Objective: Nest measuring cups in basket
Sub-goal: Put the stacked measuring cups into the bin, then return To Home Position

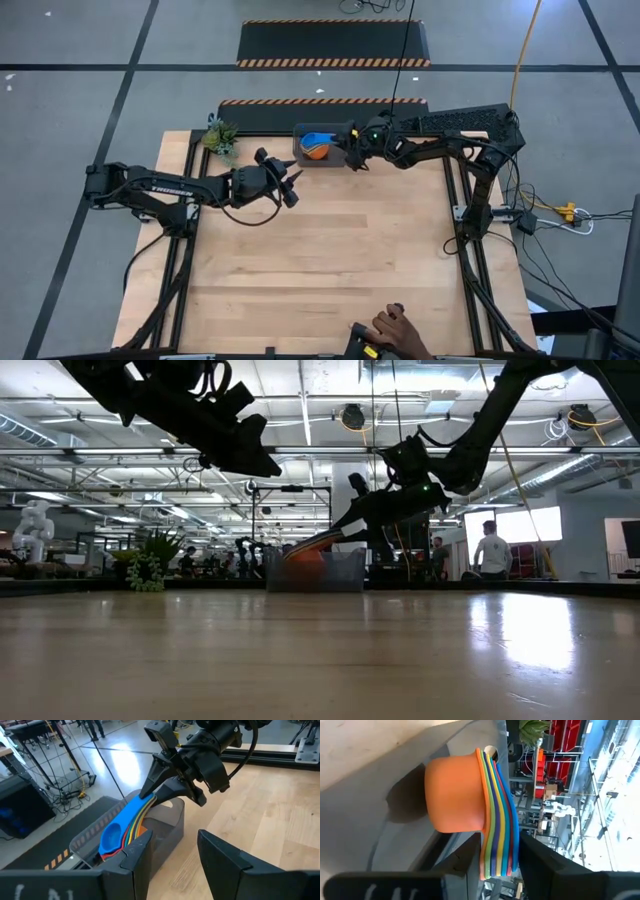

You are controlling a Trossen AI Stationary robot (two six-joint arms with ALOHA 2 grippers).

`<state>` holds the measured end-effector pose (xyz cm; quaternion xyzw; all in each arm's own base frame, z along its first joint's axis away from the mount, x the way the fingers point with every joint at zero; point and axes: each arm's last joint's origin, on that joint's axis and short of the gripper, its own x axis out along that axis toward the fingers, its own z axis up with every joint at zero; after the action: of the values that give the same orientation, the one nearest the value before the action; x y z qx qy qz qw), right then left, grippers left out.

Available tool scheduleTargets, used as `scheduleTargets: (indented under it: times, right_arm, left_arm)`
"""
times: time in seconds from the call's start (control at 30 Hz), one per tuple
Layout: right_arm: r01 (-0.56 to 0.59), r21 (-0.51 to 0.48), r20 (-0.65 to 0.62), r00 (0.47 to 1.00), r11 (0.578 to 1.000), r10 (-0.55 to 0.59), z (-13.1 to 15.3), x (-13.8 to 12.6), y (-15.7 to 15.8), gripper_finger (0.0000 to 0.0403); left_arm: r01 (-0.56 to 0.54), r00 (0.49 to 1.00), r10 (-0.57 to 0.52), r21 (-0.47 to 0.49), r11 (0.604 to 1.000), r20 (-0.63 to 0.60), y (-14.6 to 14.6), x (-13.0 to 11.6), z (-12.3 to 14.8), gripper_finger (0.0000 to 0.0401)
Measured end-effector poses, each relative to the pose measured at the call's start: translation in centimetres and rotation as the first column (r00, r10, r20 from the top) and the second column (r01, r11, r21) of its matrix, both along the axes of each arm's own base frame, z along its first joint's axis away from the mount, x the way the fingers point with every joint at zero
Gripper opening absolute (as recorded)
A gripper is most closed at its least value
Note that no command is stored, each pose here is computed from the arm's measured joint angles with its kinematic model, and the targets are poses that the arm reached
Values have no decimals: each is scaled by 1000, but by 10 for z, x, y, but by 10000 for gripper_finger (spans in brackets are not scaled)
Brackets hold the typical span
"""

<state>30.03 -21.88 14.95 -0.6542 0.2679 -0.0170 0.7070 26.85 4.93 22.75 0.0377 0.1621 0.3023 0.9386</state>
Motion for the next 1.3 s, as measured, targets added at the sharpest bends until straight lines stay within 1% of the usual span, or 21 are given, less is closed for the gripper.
scheduleTargets:
  times: [0.17,0.37,0.47,0.57,0.67,0.73,0.87,1.07,1.23,1.3]
  right_arm:
    - [-2,55,7,1000,998,2,-2,-1,0,110]
    - [-14,90,11,1000,996,13,-3,-1,1,163]
    - [-14,88,15,1000,996,13,-2,-1,1,179]
    - [-15,101,24,1000,995,12,-1,-1,1,180]
    - [-44,194,55,998,980,34,4,-4,1,180]
    - [-32,237,67,998,971,17,8,-7,1,180]
    - [-8,249,64,998,968,-9,22,-16,-1,180]
    - [18,262,48,998,965,-32,32,-26,-3,179]
    - [31,259,54,998,966,-46,34,-28,-6,179]
    - [34,272,65,996,962,-54,34,-28,-6,179]
  left_arm:
    - [0,1000,0,0,1000,-3,0,0,0,159]
    - [0,1000,0,-1,1000,-6,0,0,-1,159]
    - [0,1000,0,-1,1000,-6,0,0,-1,159]
    - [0,1000,0,-2,1000,-9,0,0,-1,159]
    - [-1,1000,1,-4,1000,-13,0,0,-1,159]
    - [-1,1000,0,-4,1000,-16,0,0,-1,159]
    - [4,1000,-4,-8,1000,-16,0,0,-2,159]
    - [4,1000,-4,-11,1000,-14,0,0,-2,159]
    - [4,1000,-4,-15,1000,-10,0,0,-2,159]
    - [7,1000,-7,-16,1000,-10,0,0,-2,159]
